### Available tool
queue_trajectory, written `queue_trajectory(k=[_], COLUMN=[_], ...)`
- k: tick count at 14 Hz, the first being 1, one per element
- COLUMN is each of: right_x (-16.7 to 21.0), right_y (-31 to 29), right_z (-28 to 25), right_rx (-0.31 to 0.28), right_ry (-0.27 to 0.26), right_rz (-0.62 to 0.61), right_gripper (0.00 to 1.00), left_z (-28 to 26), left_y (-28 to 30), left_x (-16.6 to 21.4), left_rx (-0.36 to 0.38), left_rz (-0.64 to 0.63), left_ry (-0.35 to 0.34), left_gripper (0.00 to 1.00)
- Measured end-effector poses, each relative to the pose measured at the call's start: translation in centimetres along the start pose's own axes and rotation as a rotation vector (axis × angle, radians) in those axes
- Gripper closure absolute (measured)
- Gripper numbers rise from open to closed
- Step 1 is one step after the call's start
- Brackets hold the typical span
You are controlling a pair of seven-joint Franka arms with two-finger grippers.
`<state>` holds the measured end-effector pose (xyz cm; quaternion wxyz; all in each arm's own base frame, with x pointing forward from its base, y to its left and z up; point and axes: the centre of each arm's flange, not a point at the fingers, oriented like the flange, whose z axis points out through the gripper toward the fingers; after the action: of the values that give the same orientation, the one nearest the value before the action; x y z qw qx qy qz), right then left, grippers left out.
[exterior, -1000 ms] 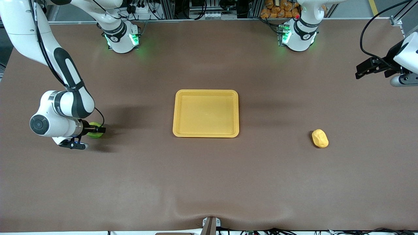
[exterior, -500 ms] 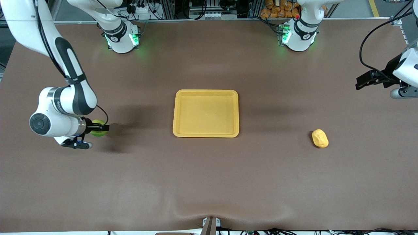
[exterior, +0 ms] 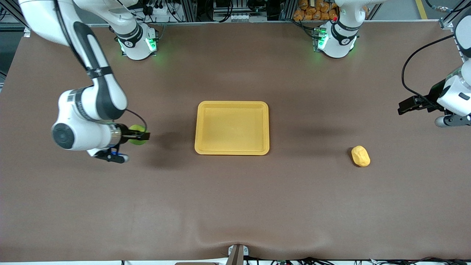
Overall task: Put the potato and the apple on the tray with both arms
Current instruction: 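Carry the apple onto the tray while the left gripper reaches the potato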
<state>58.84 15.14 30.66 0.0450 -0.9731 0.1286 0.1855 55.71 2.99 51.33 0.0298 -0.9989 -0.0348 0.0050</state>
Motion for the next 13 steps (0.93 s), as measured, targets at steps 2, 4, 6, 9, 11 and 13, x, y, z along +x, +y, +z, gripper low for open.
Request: queue_trajectory(k=[2,4,6,9,11,13], right_x=[-3.7,-8.3,-11.4,-12.3,-12.2,-11.8], right_y=[-6.6,-13.4,-18.2,-21.6,-22.6,-23.3], right_z=[1.1,2.5,4.7,10.2,13.7,15.5], right_rx=[-0.036,-0.081,-0.1,-0.124,-0.172,-0.211], right_ry=[0.015,0.058,0.107,0.123,0.151,0.186], right_rz=[0.062,0.108,0.145,0.164,0.169,0.181], right_gripper=[0.1,0.1,0.1,0.1,0.1,0.1], left_z=[2.0,4.0,5.8,8.8,10.9,12.8], left_y=[0.1,0.3,0.4,0.6,0.8,0.9], left_x=[0.1,0.3,0.9,1.8,2.5,3.3], left_rx=[-0.002,-0.005,-0.008,-0.01,-0.014,-0.02], left_rz=[-0.014,-0.059,-0.118,-0.21,-0.233,-0.249], left_ry=[0.011,0.005,-0.008,-0.038,-0.046,-0.041], left_gripper=[0.0,0.0,0.0,0.0,0.0,0.0])
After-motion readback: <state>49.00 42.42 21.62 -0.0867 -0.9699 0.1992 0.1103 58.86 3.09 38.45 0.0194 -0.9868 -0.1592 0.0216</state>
